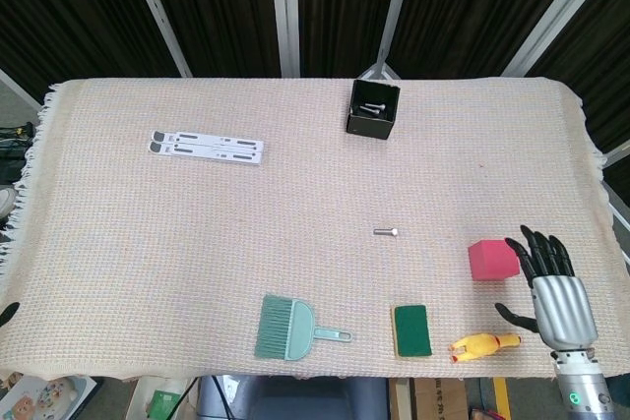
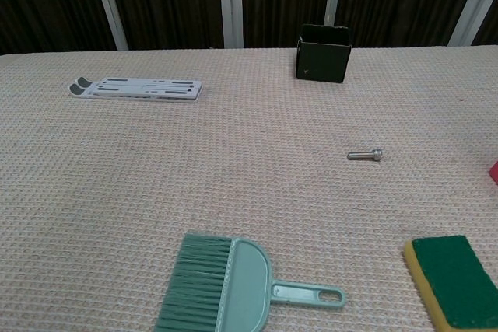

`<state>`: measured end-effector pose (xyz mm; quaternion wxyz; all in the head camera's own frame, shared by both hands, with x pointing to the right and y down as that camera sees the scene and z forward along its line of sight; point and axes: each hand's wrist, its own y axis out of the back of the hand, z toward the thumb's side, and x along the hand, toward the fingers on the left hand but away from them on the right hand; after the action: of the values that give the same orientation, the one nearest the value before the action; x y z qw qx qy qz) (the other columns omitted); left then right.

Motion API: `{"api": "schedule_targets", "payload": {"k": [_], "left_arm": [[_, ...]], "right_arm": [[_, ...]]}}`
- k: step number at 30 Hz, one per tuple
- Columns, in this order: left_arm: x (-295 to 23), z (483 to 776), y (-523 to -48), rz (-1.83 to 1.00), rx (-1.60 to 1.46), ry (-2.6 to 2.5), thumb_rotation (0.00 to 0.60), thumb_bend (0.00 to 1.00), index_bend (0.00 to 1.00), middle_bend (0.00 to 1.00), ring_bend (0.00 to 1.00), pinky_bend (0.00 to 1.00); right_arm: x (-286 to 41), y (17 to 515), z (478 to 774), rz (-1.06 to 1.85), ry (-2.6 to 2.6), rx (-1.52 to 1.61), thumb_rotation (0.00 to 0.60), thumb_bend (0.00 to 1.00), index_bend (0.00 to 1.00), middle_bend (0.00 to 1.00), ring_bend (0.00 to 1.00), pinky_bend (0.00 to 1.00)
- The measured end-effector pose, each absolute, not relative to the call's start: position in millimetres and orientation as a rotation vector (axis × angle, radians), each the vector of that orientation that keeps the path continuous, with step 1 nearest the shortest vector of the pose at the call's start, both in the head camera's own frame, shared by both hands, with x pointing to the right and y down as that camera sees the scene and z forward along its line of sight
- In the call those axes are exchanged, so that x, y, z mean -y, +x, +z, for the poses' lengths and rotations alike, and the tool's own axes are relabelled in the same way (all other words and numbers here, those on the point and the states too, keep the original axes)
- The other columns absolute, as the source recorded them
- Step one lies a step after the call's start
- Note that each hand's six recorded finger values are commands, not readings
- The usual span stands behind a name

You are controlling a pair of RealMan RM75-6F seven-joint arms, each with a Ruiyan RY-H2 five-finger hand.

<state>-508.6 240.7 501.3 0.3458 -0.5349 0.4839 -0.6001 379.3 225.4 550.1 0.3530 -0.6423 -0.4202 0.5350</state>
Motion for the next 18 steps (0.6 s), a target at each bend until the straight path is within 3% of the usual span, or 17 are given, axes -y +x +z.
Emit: {"api": "schedule_targets", "payload": {"k": [5,13,18], "left_arm": [[-240.1,501.6,-509.8,-1.561,-1.257,-1.382,0.6,0.24,0.12,0.0,0.0,0.0],[-238.7,504.0,-509.5,-1.567,-1.247,-1.39,0.6,0.24,0.12,0.0,0.0,0.0],[-238.2,504.5,-510.0,-1.57,-1.248,-1.388,0.6,0.24,0.12,0.0,0.0,0.0]], "right_arm": [[-186.7,351.6,567.0,1.431,-1.777,0.991,0.6,0.11,0.19,0.0,0.04,0.05],[-123.2,306.4,590.3,1.523,-1.826,0.937,0.6,0.11,0.32,0.02,0.12,0.09],[-103.9,258.4,617.1,1.525,-1.903,0.944,0.6,0.14,0.37,0.04,0.13,0.09]]}}
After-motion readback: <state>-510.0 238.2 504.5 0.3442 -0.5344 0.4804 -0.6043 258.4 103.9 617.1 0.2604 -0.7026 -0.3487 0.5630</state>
